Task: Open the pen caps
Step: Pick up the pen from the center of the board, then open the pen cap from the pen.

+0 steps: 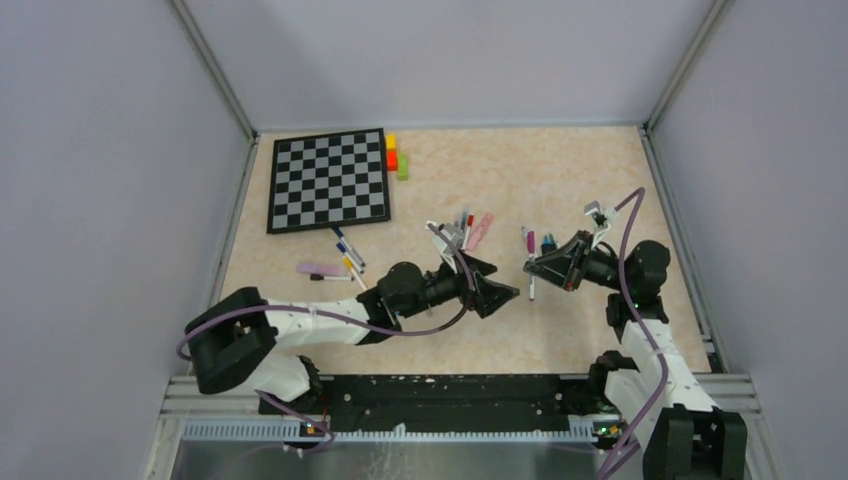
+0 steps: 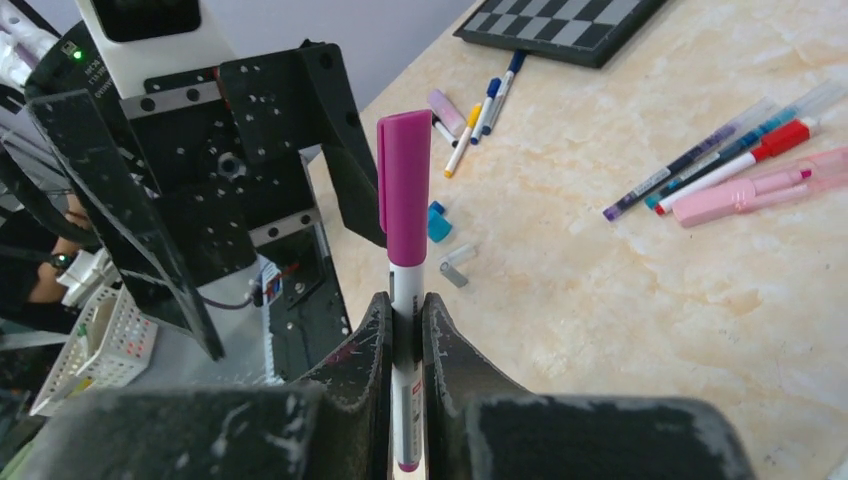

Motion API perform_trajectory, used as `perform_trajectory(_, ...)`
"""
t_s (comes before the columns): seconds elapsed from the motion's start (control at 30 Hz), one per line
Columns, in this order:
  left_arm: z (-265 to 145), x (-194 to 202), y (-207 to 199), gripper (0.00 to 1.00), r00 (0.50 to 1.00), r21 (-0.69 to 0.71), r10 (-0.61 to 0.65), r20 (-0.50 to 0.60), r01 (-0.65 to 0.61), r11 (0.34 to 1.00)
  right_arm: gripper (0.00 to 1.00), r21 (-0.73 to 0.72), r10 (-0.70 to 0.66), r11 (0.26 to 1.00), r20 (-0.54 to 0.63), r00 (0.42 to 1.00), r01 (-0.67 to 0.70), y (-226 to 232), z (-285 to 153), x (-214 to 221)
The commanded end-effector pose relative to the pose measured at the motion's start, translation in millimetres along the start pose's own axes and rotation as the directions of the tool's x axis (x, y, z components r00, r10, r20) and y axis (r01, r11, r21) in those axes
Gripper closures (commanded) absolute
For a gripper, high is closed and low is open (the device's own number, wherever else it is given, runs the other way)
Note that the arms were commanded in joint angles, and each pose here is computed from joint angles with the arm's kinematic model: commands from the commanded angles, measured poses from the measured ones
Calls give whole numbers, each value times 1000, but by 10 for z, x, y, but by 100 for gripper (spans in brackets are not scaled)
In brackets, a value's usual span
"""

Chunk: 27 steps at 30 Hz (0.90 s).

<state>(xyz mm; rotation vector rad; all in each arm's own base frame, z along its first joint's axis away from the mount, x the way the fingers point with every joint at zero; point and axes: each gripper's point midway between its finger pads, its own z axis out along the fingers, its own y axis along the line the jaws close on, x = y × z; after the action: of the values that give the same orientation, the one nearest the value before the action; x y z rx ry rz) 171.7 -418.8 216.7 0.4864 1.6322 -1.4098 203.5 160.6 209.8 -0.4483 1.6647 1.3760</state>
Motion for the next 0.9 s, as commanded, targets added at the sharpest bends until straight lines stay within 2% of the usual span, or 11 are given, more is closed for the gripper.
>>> perform_trajectory(0.0, -270, -402, -72, 2, 974, -19, 177, 138, -177, 984, 100, -86, -225, 972, -69, 972, 219, 100, -7, -25)
perform_trajectory(0.13, -403, -517, -35, 1, 969, -49, 189, 158, -184, 982, 100, -164, -300, 946, -111, 948, 280, 144, -45, 96)
perform_trajectory(0.27, -397, -556, -186, 1, 969, 41, 200, 146, -208, 977, 100, -213, -306, 937, -125, 944, 275, 173, -65, 172)
perform_trajectory(0.57, 61, -576, -320, 2, 982, 141, 140, 126, -157, 977, 100, -246, -291, 936, -140, 946, 251, 180, -81, 245)
perform_trajectory(0.73, 324, -565, -280, 17, 989, 143, 81, 120, -98, 985, 100, -235, -293, 938, -140, 946, 255, 163, -78, 240)
perform_trajectory(0.87, 440, -512, -194, 41, 993, 122, 19, 114, -33, 992, 100, -224, -289, 941, -142, 947, 254, 144, -74, 242)
